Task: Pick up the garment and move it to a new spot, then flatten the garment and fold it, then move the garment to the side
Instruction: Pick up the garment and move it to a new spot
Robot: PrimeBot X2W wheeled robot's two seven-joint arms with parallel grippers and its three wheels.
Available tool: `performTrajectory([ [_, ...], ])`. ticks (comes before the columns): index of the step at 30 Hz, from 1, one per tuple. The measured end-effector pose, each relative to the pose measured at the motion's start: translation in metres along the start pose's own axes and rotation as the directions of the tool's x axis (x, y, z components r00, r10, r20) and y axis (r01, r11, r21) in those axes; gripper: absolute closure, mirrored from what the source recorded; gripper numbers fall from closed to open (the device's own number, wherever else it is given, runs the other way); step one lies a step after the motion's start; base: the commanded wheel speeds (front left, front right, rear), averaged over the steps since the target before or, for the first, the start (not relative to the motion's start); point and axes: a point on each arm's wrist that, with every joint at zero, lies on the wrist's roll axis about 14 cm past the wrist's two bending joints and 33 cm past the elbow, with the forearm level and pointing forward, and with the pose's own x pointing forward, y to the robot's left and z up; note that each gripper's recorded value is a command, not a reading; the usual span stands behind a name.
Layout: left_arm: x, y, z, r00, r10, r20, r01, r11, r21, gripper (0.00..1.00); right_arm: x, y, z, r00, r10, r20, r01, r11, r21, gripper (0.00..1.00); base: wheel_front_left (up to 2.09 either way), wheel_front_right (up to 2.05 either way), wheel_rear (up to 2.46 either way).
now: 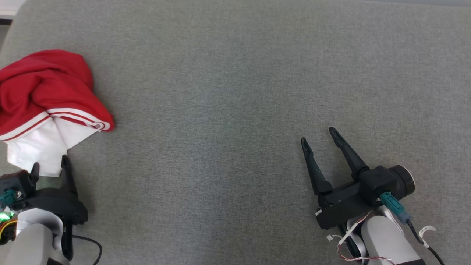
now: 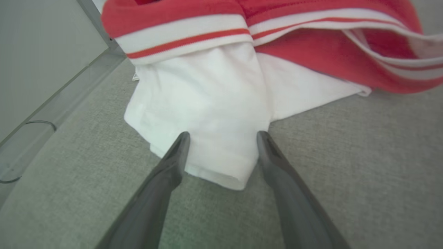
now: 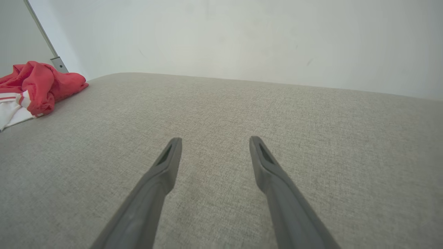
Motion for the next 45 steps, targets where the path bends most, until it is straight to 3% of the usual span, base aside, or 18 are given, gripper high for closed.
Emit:
performTrajectory([
  [8,0.0,-0.007,-0.01,1.0,-0.002,-0.026,0.002,1.0,0.007,0.0,-0.005,-0.005,-0.003,1.0,-0.022,-0.011,0.022,1.0,0.003,0.0,0.0,0.0,0.0],
  [9,-0.001,-0.008,-0.01,1.0,-0.003,-0.026,0.003,1.0,0.006,0.2,-0.005,-0.004,-0.003,1.0,-0.02,-0.011,0.02,1.0,0.003,0.0,0.0,0.0,0.0],
  [11,-0.002,-0.007,-0.009,1.0,0.003,-0.022,-0.003,1.0,0.012,0.86,-0.005,-0.002,-0.003,1.0,-0.015,-0.011,0.015,1.0,0.003,0.0,0.0,0.0,0.0],
  [12,-0.003,-0.007,-0.008,1.0,0.002,-0.02,-0.002,1.0,0.014,1.0,-0.005,-0.001,-0.002,1.0,-0.012,-0.01,0.012,1.0,0.002,0.0,0.0,0.0,0.0],
  [18,-0.007,-0.002,0.007,1.0,0.005,0.027,-0.006,0.999,0.036,1.0,-0.003,0.006,0.0,1.0,0.002,-0.007,-0.002,1.0,0.005,0.0,0.0,0.0,0.0],
  [23,-0.006,-0.006,0.059,0.983,-0.031,0.178,0.017,0.997,0.081,1.0,-0.004,0.011,0.007,1.0,0.0,0.006,0.0,1.0,0.017,0.0,0.0,0.0,0.0],
  [28,-0.023,-0.028,0.165,0.883,-0.136,0.449,0.059,0.981,0.182,1.0,-0.012,0.023,0.02,1.0,-0.009,0.029,0.008,0.998,0.054,0.0,0.0,0.0,0.0],
  [35,-0.066,-0.094,0.257,0.69,-0.324,0.647,0.162,0.941,0.299,1.0,-0.026,0.018,0.046,0.994,-0.064,0.085,0.057,0.995,0.088,0.0,0.0,0.0,0.0],
  [42,-0.118,-0.216,0.296,0.467,-0.538,0.702,0.431,0.832,0.351,1.0,-0.053,-0.002,0.047,0.984,-0.159,0.082,0.146,0.978,0.147,0.0,0.0,0.0,0.0],
  [43,-0.118,-0.216,0.296,0.467,-0.538,0.702,0.431,0.832,0.351,1.0,-0.053,-0.002,0.047,0.984,-0.159,0.082,0.146,0.978,0.147,0.0,0.0,0.0,0.0],
  [45,-0.131,-0.248,0.293,0.419,-0.589,0.691,0.507,0.783,0.36,1.0,-0.059,-0.008,0.049,0.979,-0.184,0.088,0.167,0.97,0.176,0.0,0.0,0.0,0.0],
])
